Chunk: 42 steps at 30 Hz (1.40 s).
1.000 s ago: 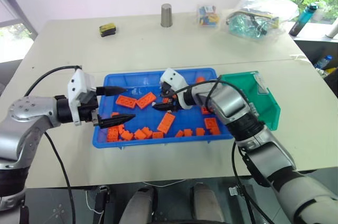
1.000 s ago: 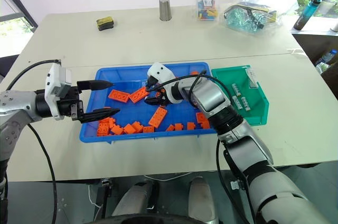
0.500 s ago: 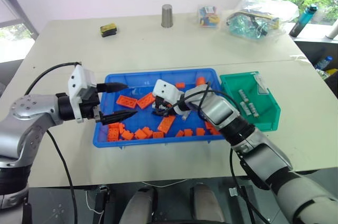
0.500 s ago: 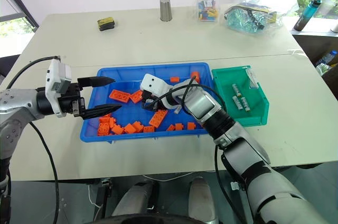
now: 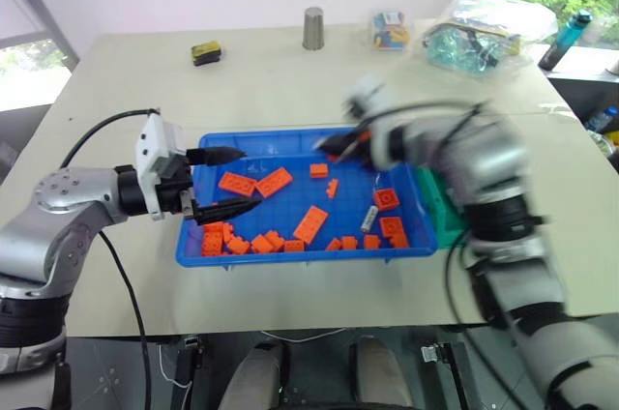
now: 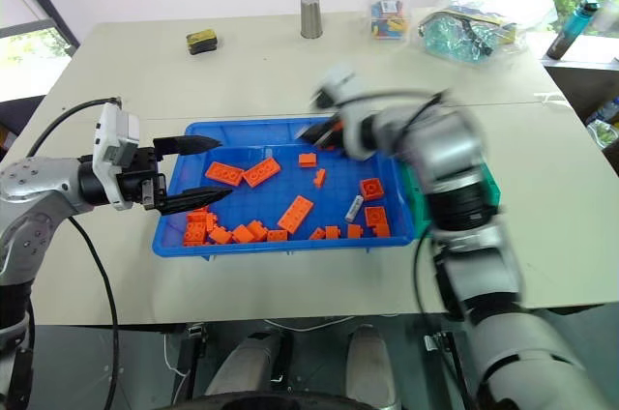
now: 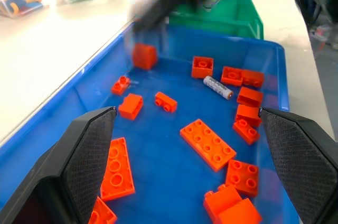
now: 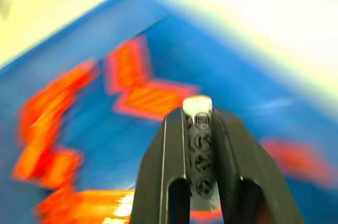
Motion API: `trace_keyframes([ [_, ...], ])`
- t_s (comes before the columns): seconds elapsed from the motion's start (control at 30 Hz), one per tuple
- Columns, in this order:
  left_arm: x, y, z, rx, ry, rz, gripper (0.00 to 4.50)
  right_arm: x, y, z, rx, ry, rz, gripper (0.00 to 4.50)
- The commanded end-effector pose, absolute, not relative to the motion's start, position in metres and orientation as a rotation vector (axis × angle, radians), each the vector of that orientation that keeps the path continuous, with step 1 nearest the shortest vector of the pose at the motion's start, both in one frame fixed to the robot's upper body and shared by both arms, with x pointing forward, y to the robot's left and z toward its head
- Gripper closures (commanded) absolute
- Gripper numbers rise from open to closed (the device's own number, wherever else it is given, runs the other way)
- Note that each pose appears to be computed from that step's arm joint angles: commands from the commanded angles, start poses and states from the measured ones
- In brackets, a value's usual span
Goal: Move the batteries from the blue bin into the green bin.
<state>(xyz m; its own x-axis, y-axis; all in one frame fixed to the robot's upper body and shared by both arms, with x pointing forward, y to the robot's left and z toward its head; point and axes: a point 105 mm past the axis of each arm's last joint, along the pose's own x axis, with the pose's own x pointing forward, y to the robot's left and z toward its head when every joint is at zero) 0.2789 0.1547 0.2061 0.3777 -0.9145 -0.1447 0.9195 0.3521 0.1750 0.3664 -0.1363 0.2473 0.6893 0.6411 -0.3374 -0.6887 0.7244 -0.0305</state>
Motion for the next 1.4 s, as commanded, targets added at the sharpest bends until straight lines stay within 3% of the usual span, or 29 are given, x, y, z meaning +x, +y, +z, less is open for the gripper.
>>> trace_keyframes([
  [0.03, 0.28, 0.15, 0.211, 0.262, -0.019, -1.218, 0.0, 0.351, -0.176, 0.249, -0.178, 0.341, 0.641, 4.4],
  [0.17, 0.283, 0.143, 0.21, 0.251, -0.031, -1.256, 0.0, 0.333, -0.224, 0.237, -0.181, 0.421, 0.505, 4.4],
  [0.4, 0.29, 0.137, 0.213, 0.26, -0.048, -1.283, 0.0, 0.32, -0.247, 0.202, -0.209, 0.51, 0.431, 4.4],
  [0.47, 0.291, 0.137, 0.214, 0.264, -0.05, -1.289, 0.0, 0.322, -0.254, 0.198, -0.196, 0.512, 0.398, 3.33],
  [0.5, 0.291, 0.137, 0.214, 0.265, -0.051, -1.291, 0.0, 0.323, -0.257, 0.197, -0.195, 0.511, 0.389, 3.02],
  [0.6, 0.291, 0.134, 0.215, 0.268, -0.052, -1.303, 0.0, 0.329, -0.251, 0.207, -0.305, 0.473, 0.466, 1.55],
  [0.8, 0.289, 0.131, 0.215, 0.274, -0.056, -1.314, 0.0, 0.33, -0.203, 0.234, -0.669, 0.441, 0.908, 1.55],
  [1.0, 0.284, 0.129, 0.213, 0.274, -0.057, -1.31, 0.0, 0.323, -0.155, 0.218, -0.984, 0.483, 1.361, 1.55],
  [1.13, 0.281, 0.133, 0.212, 0.275, -0.052, -1.275, 0.0, 0.33, -0.143, 0.191, -1.211, 0.53, 1.509, 1.55],
  [1.4, 0.271, 0.142, 0.212, 0.273, -0.04, -1.215, 0.0, 0.345, -0.119, 0.172, -1.352, 0.487, 1.627, 1.55],
])
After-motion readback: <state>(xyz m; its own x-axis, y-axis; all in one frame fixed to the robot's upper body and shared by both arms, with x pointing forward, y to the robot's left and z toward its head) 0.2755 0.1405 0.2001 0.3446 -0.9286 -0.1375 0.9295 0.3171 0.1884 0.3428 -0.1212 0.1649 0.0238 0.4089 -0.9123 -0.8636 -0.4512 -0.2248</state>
